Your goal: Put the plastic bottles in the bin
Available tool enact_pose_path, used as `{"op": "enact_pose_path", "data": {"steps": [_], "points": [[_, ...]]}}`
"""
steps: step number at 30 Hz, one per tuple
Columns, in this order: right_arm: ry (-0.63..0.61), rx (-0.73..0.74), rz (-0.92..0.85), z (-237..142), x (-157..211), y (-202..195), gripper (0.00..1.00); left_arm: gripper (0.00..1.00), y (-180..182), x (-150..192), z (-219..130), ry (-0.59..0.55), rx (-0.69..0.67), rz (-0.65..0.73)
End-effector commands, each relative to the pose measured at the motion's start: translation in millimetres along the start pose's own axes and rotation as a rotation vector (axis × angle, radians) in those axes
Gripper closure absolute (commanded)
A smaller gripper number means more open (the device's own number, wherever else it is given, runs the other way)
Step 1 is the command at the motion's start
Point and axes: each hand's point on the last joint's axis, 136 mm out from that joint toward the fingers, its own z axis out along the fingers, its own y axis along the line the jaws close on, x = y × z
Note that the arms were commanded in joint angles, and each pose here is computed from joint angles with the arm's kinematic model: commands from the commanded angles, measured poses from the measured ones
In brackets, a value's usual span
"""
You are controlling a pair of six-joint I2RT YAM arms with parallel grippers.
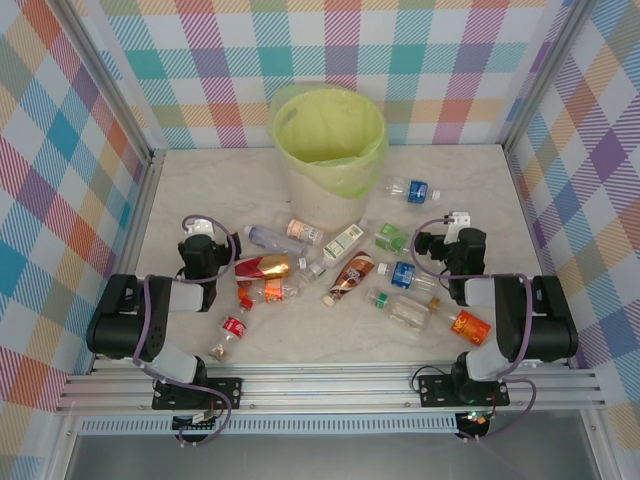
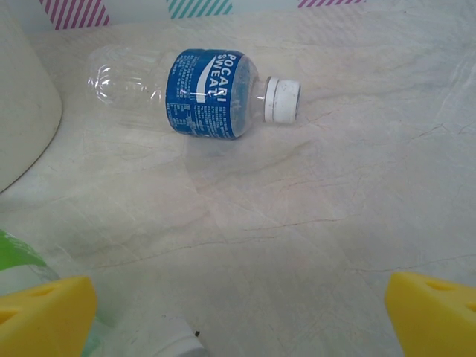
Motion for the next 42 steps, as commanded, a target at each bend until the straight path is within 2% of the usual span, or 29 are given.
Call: {"op": "enact_pose_path", "data": {"steps": [1,6,9,13,16,20,25,30,33,36,38,42], "points": [[-0.068,-0.028,-0.022,-21,-38,9,0.00,0.00,-1,-33,-18,-0.013,-0.017,-0.018],[-0.124,-0.092,0.068,-58,-81,24,0.00,0.00,11,-63,-53,-0.021,-0.101,-0.162],[-0.080,-0.094,0.218,-71,-89,25,0.00,0.00,7,-69,-73,0.018,-0.082,-0.304],[0.089,0.019,0.466,-83,-61,12,0.00,0.00,-9,-66,-100,0.146,0.003,-0.465],[0.286,0.136,0.581,-95,-19,4,0.00,0.00,-13,-48,-121,0.297,0.013,-0.500],[0.541,0.223,0.637,-110,32,5,0.00,0.00,-21,-24,-145,0.465,0.039,-0.512],[0.702,0.170,0.595,-117,52,19,0.00,0.00,-28,-4,-157,0.546,0.084,-0.521],[0.709,0.249,0.457,-127,44,2,0.00,0.00,-28,10,-159,0.621,0.065,-0.506],[0.682,0.207,0.450,-127,35,7,0.00,0.00,-27,24,-169,0.727,0.043,-0.460],[0.620,0.178,0.497,-124,26,12,0.00,0.00,-18,33,-191,0.811,-0.027,-0.352],[0.568,0.176,0.524,-122,21,12,0.01,0.00,-6,36,-207,0.817,-0.117,-0.257],[0.512,0.165,0.560,-117,16,13,0.00,0.00,-11,44,-224,0.841,-0.151,-0.165]]}}
